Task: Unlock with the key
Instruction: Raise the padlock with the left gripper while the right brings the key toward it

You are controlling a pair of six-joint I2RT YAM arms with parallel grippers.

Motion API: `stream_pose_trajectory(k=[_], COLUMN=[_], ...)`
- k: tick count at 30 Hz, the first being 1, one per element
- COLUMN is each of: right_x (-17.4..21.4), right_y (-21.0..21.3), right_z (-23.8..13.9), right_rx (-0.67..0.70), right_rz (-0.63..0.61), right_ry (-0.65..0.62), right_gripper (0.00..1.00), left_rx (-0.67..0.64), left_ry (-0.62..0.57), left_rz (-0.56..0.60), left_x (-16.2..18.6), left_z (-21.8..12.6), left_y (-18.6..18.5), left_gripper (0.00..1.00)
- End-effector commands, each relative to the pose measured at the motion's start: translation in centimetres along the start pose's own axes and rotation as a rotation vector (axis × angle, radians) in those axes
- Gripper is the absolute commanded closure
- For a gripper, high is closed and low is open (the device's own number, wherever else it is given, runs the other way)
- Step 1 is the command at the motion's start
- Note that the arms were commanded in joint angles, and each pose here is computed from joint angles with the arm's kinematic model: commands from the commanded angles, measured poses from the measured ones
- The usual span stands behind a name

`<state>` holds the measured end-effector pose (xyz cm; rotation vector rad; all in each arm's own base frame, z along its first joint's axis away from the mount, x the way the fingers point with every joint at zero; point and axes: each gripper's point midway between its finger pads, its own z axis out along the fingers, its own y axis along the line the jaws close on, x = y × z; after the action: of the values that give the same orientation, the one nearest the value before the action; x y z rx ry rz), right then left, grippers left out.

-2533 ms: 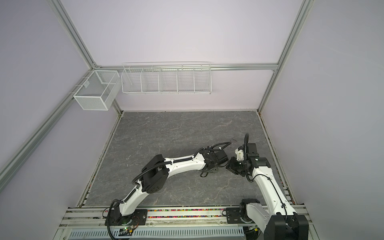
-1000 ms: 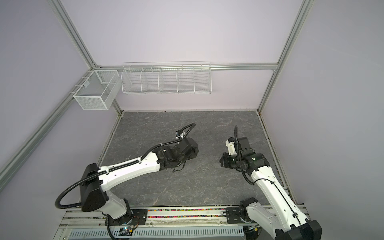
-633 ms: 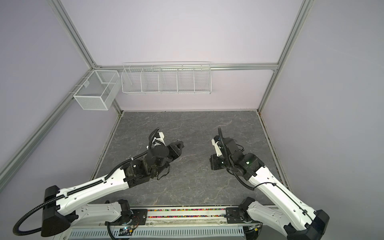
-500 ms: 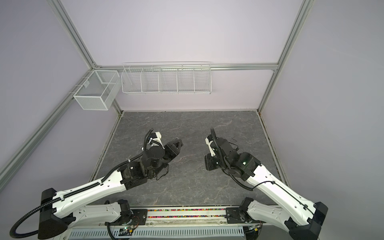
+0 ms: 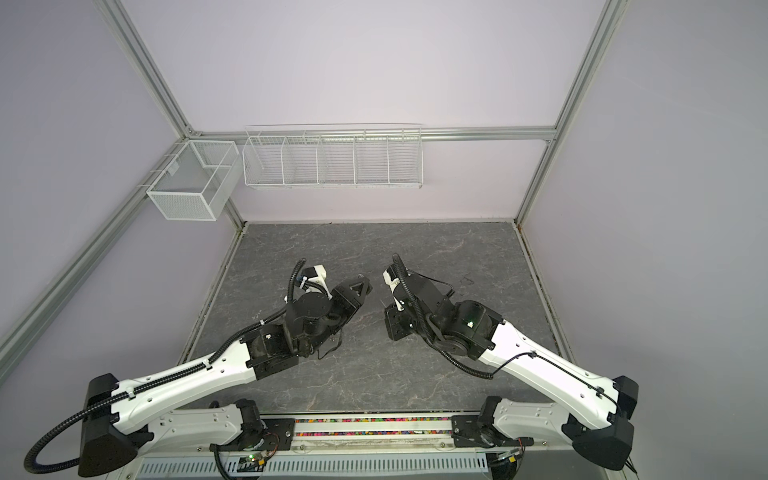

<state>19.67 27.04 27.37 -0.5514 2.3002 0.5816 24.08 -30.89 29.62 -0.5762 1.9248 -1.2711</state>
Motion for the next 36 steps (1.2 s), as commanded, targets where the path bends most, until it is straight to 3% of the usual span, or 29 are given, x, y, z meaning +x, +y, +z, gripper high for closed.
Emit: stream_pose_trajectory(k=[1, 8, 14, 36], right_x=[-1.0, -1.4, -1.2, -2.1], right_y=[0.3, -1.0, 0.2, -0.4], right_z=[-0.2, 0.0, 0.9, 1.1], right_rx=[0.031, 0.133, 0.075, 0.106], right_rz=[-0.027, -0.055, -0.064, -0.044], right_ry=[-0.030, -0.039, -0.020, -0.020], right_gripper=[0.93, 0.93, 0.93, 0.93], left_rx=[0.024, 0.007, 0.018, 0.007], left_ry=[0.009, 0.014, 0.031, 0.071], left_rz=[-0.050, -0.062, -0.082, -0.063], left_x=[0.2, 0.3, 0.7, 1.6], left_z=[0.5, 0.6, 0.7, 1.2], left_y=[-0.9, -0.7, -0.9, -0.7], left_gripper=[0.88, 0.89, 0.90, 0.92])
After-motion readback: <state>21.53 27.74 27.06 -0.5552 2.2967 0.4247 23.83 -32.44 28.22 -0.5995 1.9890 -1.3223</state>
